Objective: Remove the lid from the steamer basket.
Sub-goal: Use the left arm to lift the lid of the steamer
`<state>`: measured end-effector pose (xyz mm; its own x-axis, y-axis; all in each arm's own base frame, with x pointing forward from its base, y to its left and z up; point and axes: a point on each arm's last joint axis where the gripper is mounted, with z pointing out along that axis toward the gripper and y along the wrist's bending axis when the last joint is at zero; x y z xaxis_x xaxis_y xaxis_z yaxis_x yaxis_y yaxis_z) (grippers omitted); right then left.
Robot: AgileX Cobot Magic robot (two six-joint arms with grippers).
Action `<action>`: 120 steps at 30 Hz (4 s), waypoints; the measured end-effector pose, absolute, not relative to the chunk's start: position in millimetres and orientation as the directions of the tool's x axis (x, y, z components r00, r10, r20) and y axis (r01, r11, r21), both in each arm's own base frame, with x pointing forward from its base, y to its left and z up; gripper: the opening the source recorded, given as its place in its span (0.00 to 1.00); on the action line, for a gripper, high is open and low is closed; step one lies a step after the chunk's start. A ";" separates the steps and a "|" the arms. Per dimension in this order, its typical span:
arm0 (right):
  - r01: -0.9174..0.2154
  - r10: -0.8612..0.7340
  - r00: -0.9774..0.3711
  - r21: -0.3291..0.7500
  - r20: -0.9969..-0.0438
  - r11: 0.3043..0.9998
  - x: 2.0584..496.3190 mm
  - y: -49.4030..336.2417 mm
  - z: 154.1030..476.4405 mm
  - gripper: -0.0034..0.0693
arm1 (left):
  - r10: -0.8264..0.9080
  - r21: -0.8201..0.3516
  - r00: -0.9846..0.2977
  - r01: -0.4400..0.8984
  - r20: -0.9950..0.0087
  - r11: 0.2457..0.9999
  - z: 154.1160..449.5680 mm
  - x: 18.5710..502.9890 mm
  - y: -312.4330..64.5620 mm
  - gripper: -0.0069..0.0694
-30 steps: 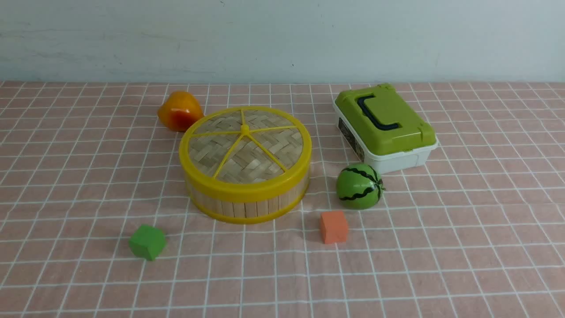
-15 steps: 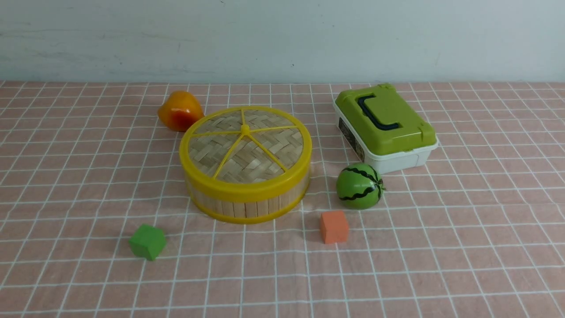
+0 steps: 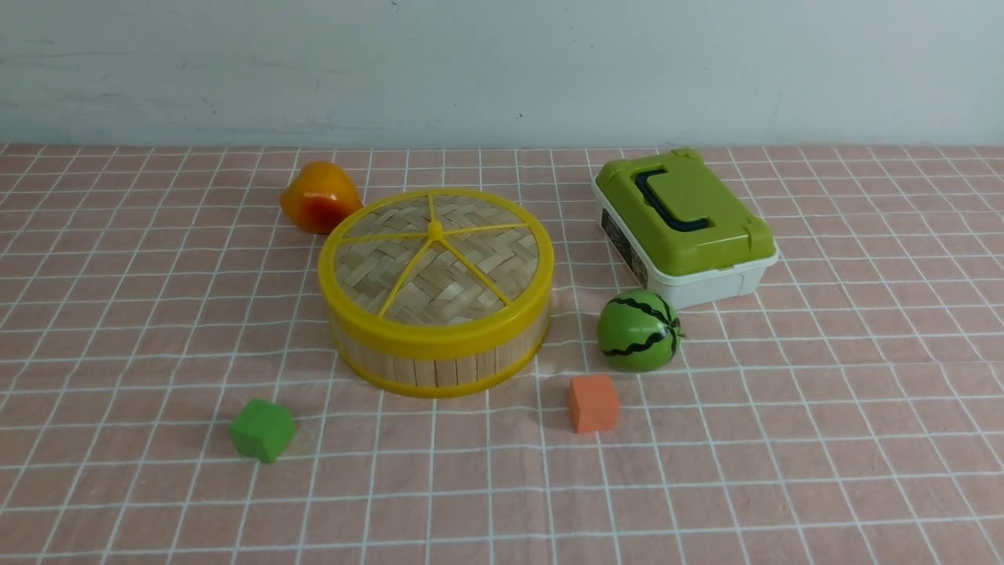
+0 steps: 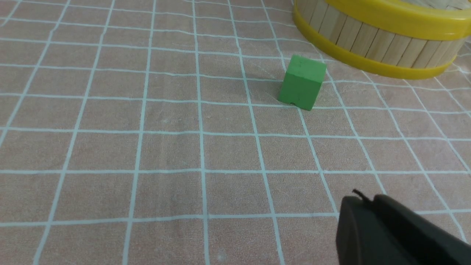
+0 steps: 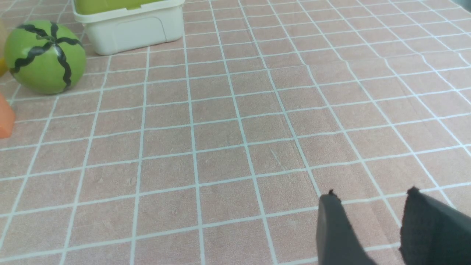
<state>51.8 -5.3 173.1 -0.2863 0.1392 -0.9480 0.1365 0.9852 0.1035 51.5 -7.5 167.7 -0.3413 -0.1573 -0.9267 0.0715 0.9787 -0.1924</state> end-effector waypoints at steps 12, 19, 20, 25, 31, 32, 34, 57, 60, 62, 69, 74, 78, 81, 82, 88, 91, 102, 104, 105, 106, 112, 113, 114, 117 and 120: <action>0.136 0.139 -0.286 0.103 -0.948 0.985 51.8 -5.3 173.1 0.38 | -0.157 -0.192 -0.341 0.071 -0.927 0.979 167.7 51.5 -7.5 0.15; 0.136 0.139 -0.286 0.103 -0.948 0.985 51.8 -5.3 173.1 0.38 | -0.157 -0.192 -0.341 0.071 -0.927 0.979 167.7 51.5 -7.5 0.16; 0.136 0.139 -0.286 0.103 -0.948 0.985 51.8 -5.3 173.1 0.38 | -0.157 -0.192 -0.341 0.071 -0.927 0.979 167.7 51.5 -7.5 0.17; 0.136 0.139 -0.286 0.103 -0.948 0.985 51.8 -5.3 173.1 0.38 | -0.157 -0.192 -0.341 0.071 -0.927 0.979 167.7 51.5 -7.5 0.17; 0.136 0.139 -0.286 0.103 -0.948 0.985 51.8 -5.3 173.1 0.38 | -0.157 -0.192 -0.341 0.071 -0.927 0.979 167.7 51.5 -7.5 0.17; 0.136 0.139 -0.286 0.103 -0.948 0.985 51.8 -5.3 173.1 0.38 | -0.157 -0.192 -0.341 0.071 -0.927 0.979 167.7 51.5 -7.5 0.17; 0.136 0.139 -0.286 0.103 -0.948 0.985 51.8 -5.3 173.1 0.38 | -0.157 -0.192 -0.341 0.071 -0.927 0.979 167.7 51.5 -7.5 0.18; 0.136 0.139 -0.286 0.103 -0.948 0.985 51.8 -5.3 173.1 0.38 | -0.151 -0.186 -0.341 0.073 -0.928 0.980 167.7 51.6 -7.5 0.20; 0.136 0.139 -0.286 0.103 -0.948 0.985 51.8 -5.3 173.1 0.38 | -0.134 -0.167 -0.322 0.079 -0.937 0.983 169.3 52.1 -7.2 0.21; 0.136 0.139 -0.286 0.103 -0.948 0.985 51.8 -5.3 173.1 0.38 | -0.133 -0.161 -0.256 0.092 -0.957 0.983 175.3 53.8 -7.3 0.21; 0.136 0.139 -0.286 0.103 -0.948 0.985 51.8 -5.3 173.1 0.38 | -0.190 -0.161 0.180 0.162 -0.965 0.974 215.9 54.5 -7.1 0.21; 0.136 0.139 -0.286 0.103 -0.948 0.985 51.8 -5.3 173.1 0.38 | -0.289 -0.204 0.428 0.233 -0.857 0.951 240.2 45.7 -5.7 0.22; 0.136 0.139 -0.286 0.103 -0.948 0.985 51.8 -5.3 173.1 0.38 | -0.374 -0.237 0.551 0.306 -0.746 0.922 253.7 36.9 -4.4 0.22; 0.136 0.139 -0.286 0.103 -0.948 0.985 51.8 -5.3 173.1 0.38 | -0.406 -0.242 0.594 0.338 -0.694 0.909 269.7 30.7 -3.6 0.22; 0.136 0.139 -0.286 0.103 -0.948 0.985 51.8 -5.3 173.1 0.38 | -0.407 -0.240 0.600 0.341 -0.689 0.909 284.6 26.9 -3.1 0.22; 0.136 0.139 -0.286 0.103 -0.948 0.985 51.8 -5.3 173.1 0.38 | -0.394 -0.259 0.534 0.311 -0.748 0.914 373.9 17.2 -1.4 0.22; 0.136 0.139 -0.286 0.103 -0.948 0.985 51.8 -5.3 173.1 0.38 | -0.392 -0.279 0.466 0.294 -0.793 0.914 404.0 30.2 -3.4 0.22; 0.136 0.139 -0.286 0.103 -0.948 0.985 51.8 -5.3 173.1 0.38 | -0.336 -0.331 0.007 0.152 -0.942 0.931 442.5 159.1 -22.0 0.19; 0.136 0.139 -0.286 0.103 -0.948 0.985 51.8 -5.3 173.1 0.38 | -0.326 -0.338 -0.109 0.119 -0.939 0.934 440.2 182.0 -25.7 0.13; 0.136 0.139 -0.286 0.103 -0.948 0.985 51.8 -5.3 173.1 0.38 | -0.319 -0.339 -0.171 0.101 -0.932 0.935 435.4 192.9 -27.6 0.10; 0.136 0.139 -0.286 0.103 -0.948 0.985 51.8 -5.3 173.1 0.38 | -0.311 -0.337 -0.219 0.090 -0.925 0.937 435.0 202.8 -29.4 0.08; 0.136 0.139 -0.286 0.103 -0.948 0.985 51.8 -5.3 173.1 0.38 | -0.206 -0.297 -0.522 0.098 -0.828 0.950 415.2 264.2 -46.2 0.07; 0.136 0.139 -0.286 0.103 -0.948 0.985 51.8 -5.3 173.1 0.38 | -0.185 -0.297 -0.575 0.106 -0.797 0.949 408.3 275.7 -49.9 0.07; 0.136 0.139 -0.286 0.103 -0.948 0.985 51.8 -5.3 173.1 0.38 | -0.171 -0.297 -0.604 0.114 -0.778 0.948 403.7 287.1 -54.2 0.07; 0.136 0.139 -0.286 0.103 -0.948 0.985 51.8 -5.3 173.1 0.38 | -0.089 -0.315 -0.724 0.183 -0.684 0.931 390.1 321.5 -68.0 0.07; 0.136 0.139 -0.286 0.103 -0.948 0.985 51.8 -5.3 173.1 0.38 | 0.026 -0.297 -0.801 0.252 -0.598 0.921 370.0 354.5 -85.6 0.07</action>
<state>51.8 -5.3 173.1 -0.2863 0.1392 -0.9480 0.1365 0.9852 0.1035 354.5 -85.6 370.0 -0.8011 0.0263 -0.5980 0.2520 0.9210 -0.2970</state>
